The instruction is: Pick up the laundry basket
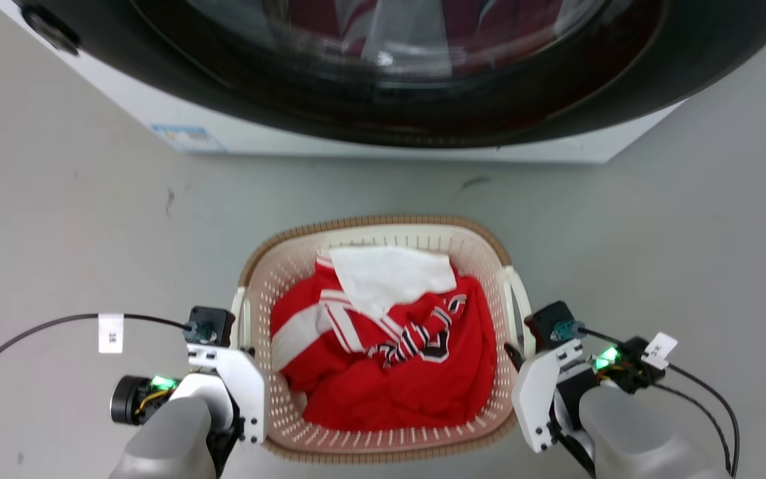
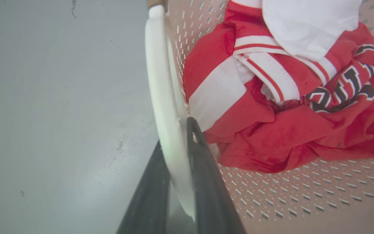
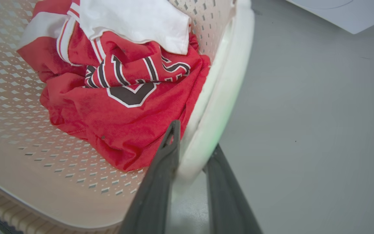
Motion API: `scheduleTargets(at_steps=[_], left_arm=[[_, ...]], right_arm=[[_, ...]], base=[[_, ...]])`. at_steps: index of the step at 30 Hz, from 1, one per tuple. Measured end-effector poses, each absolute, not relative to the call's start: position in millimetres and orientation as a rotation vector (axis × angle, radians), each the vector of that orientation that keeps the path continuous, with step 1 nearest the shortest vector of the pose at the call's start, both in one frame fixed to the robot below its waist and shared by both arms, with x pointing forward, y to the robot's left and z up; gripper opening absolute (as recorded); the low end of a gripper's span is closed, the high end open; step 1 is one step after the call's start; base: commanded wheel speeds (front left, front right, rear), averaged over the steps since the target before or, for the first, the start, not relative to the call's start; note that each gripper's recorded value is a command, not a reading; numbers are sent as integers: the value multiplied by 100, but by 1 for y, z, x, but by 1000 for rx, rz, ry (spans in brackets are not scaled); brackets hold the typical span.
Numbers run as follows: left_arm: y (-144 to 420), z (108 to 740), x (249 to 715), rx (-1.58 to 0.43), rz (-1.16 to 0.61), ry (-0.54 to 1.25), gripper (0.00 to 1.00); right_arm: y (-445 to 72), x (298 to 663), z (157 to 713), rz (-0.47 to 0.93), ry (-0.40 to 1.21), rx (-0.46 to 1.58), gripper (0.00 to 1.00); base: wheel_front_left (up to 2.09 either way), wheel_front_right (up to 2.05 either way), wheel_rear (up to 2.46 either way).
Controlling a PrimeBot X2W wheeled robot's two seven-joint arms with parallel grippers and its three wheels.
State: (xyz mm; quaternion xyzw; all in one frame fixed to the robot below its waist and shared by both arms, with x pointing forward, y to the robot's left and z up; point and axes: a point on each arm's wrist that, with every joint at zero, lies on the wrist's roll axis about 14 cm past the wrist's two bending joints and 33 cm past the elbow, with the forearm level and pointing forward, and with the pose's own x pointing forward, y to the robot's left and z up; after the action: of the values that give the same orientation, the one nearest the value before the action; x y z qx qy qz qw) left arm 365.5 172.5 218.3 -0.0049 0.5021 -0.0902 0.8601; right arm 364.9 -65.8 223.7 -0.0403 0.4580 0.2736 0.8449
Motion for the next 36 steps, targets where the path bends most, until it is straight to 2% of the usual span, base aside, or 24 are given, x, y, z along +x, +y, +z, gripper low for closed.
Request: scheduleTargets(at_steps=[10, 23, 36], left_arm=[[157, 262, 359, -8, -250, 1036, 0], [143, 301, 351, 15, -306, 1024, 0], [143, 324, 337, 22, -309, 965, 0]], right_arm=[[-82, 345, 263, 526, 983, -120, 0], [-97, 341, 303, 495, 948, -151, 0], [-98, 314, 318, 484, 929, -144, 0]], base=[[0, 0, 0], [0, 0, 0], [0, 0, 0]])
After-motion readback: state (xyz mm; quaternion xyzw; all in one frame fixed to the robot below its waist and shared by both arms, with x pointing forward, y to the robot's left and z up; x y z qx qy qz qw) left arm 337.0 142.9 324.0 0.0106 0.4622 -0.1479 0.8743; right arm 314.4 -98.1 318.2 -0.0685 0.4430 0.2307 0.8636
